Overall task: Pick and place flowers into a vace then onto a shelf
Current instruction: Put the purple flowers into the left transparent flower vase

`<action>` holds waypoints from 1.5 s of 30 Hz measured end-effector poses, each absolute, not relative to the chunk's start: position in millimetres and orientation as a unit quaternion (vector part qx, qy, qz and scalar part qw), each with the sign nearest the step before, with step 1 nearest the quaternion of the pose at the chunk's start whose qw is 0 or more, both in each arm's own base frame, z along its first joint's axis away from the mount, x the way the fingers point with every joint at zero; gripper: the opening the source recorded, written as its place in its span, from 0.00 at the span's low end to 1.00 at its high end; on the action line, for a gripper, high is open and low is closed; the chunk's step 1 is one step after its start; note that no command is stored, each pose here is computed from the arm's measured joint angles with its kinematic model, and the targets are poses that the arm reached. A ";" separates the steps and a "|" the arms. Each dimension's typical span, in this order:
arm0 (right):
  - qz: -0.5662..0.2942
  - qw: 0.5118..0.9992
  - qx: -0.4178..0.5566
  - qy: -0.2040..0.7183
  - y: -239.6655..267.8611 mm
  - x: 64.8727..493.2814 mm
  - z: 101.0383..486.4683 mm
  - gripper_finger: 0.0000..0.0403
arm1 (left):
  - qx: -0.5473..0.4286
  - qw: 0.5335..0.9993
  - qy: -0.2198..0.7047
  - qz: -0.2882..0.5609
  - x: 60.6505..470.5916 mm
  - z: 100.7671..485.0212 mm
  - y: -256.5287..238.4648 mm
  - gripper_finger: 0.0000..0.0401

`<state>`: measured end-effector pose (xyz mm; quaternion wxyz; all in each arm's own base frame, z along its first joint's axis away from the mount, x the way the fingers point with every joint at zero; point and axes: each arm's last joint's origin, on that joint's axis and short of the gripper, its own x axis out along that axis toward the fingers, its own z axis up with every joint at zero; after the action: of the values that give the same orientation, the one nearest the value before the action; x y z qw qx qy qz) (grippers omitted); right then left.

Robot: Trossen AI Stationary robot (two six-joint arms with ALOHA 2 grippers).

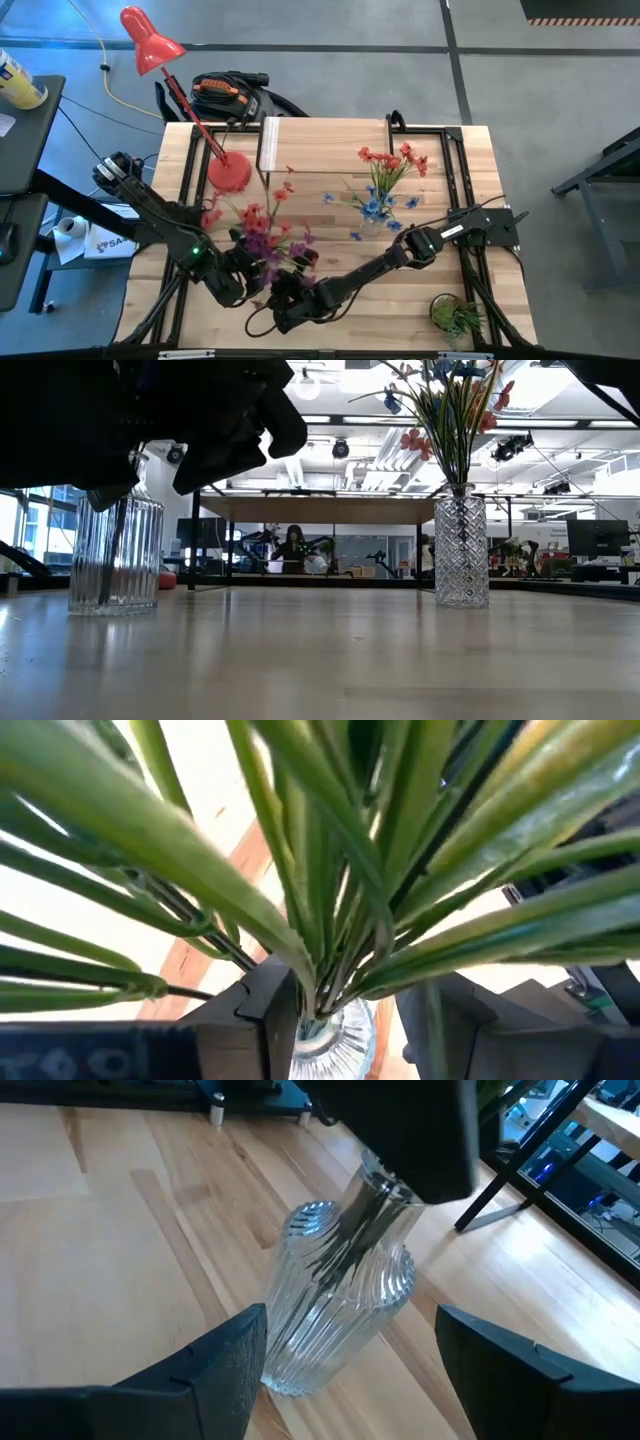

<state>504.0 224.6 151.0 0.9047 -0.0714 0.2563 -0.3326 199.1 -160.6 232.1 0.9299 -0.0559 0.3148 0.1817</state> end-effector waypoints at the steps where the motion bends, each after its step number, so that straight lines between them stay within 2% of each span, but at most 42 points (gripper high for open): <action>1: -0.332 0.905 -0.071 0.257 224.6 503.9 150.9 0.69 | -0.055 0.930 0.316 0.182 199.0 232.7 -160.6 0.48; 13: -0.364 0.905 -0.065 0.210 227.0 505.7 155.5 0.69 | -0.050 0.922 0.344 0.170 197.1 234.2 -160.4 0.53; 18: -0.310 0.920 -0.066 0.231 250.8 497.0 154.7 0.69 | -0.052 0.920 0.353 0.163 196.6 233.7 -160.8 0.53; 25: -0.238 0.919 -0.062 0.307 245.9 496.2 152.2 0.70 | -0.052 0.920 0.353 0.163 196.6 233.7 -160.9 0.53; 30: -0.254 0.927 0.045 0.274 257.0 487.7 170.4 0.69 | -0.051 0.920 0.351 0.165 196.7 233.7 -160.6 0.52; 36: -0.318 0.881 0.185 0.297 260.4 464.1 169.8 0.69 | -0.049 0.920 0.350 0.166 196.6 233.7 -160.4 0.51; 40: -0.296 0.870 0.207 0.335 277.7 443.6 184.8 0.69 | -0.050 0.920 0.350 0.167 196.9 233.7 -160.0 0.51; 45: -0.295 0.857 0.205 0.368 284.9 430.6 185.4 0.69 | -0.052 0.921 0.349 0.167 197.2 233.9 -160.3 0.51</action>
<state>430.6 284.9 185.4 0.8574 0.2054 0.3682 -0.2950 197.2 -160.3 233.9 0.9207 -0.0518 0.3492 0.1668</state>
